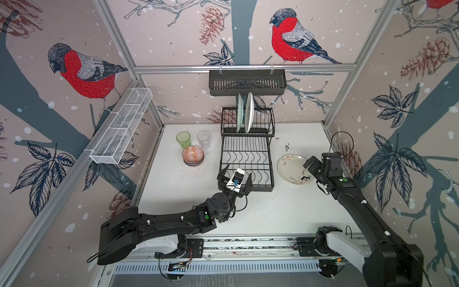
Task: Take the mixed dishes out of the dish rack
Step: 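Raise the left gripper to the upright mint plate while the right gripper withdraws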
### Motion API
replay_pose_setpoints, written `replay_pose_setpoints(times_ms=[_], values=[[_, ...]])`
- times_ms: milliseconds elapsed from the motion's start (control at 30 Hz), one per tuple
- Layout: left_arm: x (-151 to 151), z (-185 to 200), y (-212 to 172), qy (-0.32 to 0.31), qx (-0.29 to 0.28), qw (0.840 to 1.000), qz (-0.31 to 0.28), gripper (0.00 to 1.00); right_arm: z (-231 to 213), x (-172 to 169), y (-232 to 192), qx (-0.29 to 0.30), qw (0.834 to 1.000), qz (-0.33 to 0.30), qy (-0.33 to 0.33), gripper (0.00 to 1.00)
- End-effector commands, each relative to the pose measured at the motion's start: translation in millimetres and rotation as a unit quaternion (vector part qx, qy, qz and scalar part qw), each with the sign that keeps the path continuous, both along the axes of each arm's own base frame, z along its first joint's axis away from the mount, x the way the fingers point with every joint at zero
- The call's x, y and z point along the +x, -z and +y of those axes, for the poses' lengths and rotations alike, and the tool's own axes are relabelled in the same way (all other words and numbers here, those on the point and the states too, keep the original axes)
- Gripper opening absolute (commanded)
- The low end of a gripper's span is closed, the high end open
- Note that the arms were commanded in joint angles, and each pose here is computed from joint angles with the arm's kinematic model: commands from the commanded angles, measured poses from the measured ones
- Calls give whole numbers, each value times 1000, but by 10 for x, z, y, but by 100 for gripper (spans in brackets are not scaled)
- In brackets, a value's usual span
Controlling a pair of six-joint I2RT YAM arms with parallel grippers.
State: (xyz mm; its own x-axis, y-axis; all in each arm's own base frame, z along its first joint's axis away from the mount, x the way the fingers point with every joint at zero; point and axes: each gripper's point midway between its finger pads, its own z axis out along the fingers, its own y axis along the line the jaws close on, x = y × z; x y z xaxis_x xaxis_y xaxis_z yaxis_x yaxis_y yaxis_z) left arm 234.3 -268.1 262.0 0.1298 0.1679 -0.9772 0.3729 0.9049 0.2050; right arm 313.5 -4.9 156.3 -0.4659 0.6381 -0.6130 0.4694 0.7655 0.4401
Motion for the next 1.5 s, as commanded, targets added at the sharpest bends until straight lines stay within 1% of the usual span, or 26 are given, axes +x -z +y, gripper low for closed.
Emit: replay_pose_setpoints(times_ms=[0,100,167,267,433,533,633,733,833,867,900,1033,1100,1233,1367,1467], values=[[17,-92,-117,8,-23,1000,3,98,127,20,-156,-2,998,-30,-49,100],[61,-205,-153,9,-32,999,23,98,277,17,-322,8,993,-76,-95,100],[91,-287,-164,9,-31,999,42,98,385,-1,-427,18,986,-110,-126,100],[151,-313,-218,-5,-45,997,60,98,503,-45,-569,30,976,-147,-155,100],[224,-309,-359,-3,-71,995,71,98,643,-79,-802,23,964,-187,-189,99],[317,-265,-495,-3,-80,994,75,98,787,-77,-970,19,950,-215,-227,100],[444,-182,-627,-8,-94,992,85,98,899,-86,-1090,14,939,-236,-249,100],[574,-108,-780,-18,-103,991,79,98,942,-78,-1166,8,935,-246,-255,100],[766,-36,-905,-35,-121,988,85,98,955,-79,-1208,6,934,-247,-258,100],[826,-26,-861,-39,-120,988,93,98,958,-83,-1207,5,934,-244,-260,100],[907,-19,-966,-38,-133,986,93,98,969,-93,-1206,7,934,-242,-261,100],[1260,113,-1037,-53,-165,977,124,98,960,-114,-1147,14,939,-227,-256,100],[1363,171,-1104,-57,-174,976,119,98,957,-136,-1105,15,942,-215,-256,100],[1554,283,-1254,-66,-177,977,103,98,917,-171,-1043,9,945,-211,-248,100],[1818,338,-1226,-56,-178,974,129,98,897,-154,-1042,2,947,-209,-246,99],[1990,362,-1204,-52,-177,973,138,98,880,-118,-1046,-6,949,-202,-243,100]])
